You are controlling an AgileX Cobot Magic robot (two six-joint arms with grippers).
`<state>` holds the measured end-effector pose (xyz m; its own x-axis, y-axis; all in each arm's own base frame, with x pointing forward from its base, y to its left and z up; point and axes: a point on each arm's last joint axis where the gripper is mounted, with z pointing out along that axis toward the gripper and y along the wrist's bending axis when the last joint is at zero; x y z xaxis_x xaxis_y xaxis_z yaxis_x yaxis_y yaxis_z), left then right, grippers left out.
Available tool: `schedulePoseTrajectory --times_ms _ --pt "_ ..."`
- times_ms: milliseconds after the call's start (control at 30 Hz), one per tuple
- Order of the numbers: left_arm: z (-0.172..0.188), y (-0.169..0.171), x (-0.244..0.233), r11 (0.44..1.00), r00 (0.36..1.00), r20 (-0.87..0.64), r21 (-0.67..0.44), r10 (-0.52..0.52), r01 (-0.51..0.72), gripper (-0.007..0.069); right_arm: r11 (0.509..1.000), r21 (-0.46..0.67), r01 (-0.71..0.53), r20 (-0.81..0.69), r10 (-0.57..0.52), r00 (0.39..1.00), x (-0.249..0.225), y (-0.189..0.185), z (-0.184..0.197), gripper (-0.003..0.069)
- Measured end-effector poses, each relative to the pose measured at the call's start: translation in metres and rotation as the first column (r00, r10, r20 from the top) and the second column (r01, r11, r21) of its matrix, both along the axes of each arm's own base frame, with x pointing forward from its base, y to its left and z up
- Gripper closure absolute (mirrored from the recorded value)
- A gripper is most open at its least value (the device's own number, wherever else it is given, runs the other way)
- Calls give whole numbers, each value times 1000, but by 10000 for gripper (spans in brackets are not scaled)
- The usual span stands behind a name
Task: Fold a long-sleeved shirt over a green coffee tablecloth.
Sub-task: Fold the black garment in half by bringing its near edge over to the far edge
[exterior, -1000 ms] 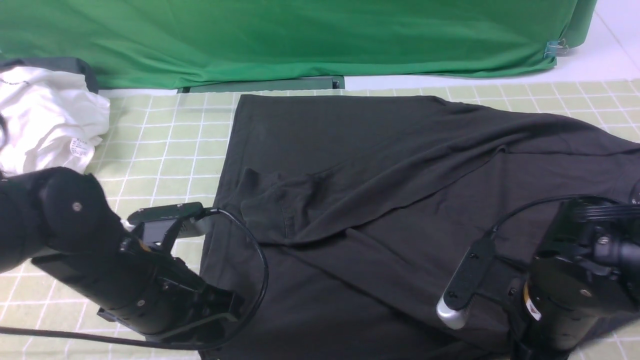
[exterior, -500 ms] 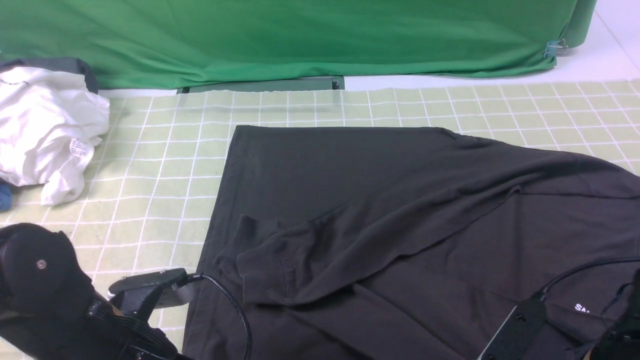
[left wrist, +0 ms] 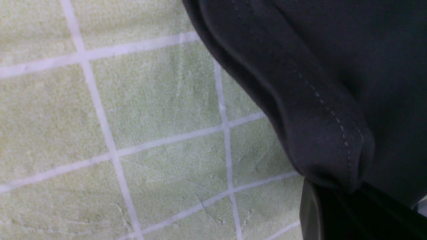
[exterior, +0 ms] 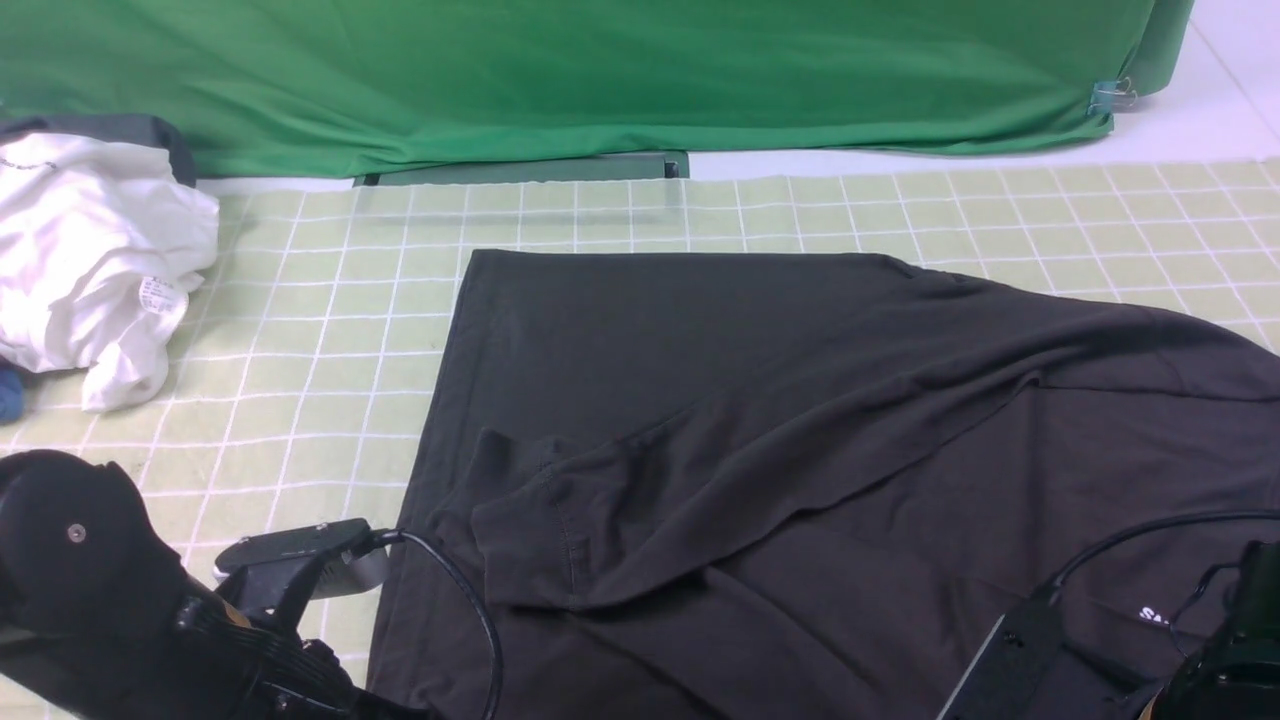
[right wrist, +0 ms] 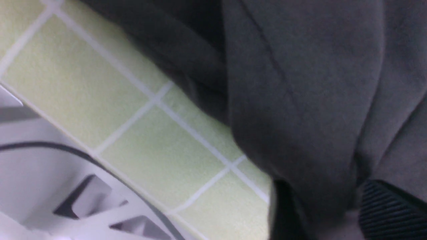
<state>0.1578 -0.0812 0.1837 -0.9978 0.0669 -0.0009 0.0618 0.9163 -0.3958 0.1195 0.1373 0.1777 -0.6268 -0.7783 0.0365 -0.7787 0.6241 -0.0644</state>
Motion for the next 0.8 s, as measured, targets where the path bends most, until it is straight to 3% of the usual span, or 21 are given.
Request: schedulePoseTrajectory --times_ms 233,633,800 --pt "0 0 0 1000 1000 2 0 0 0 596 993 -93 -71 -72 65 995 -2 -4 9 291" --pt "0 0 1 1000 1000 7 2 1 -1 596 994 -15 -105 -21 104 994 -7 -8 -15 290" --pt "0 1 0 1000 1000 9 8 -5 5 596 994 -13 -105 -16 105 994 -5 -6 -18 356"
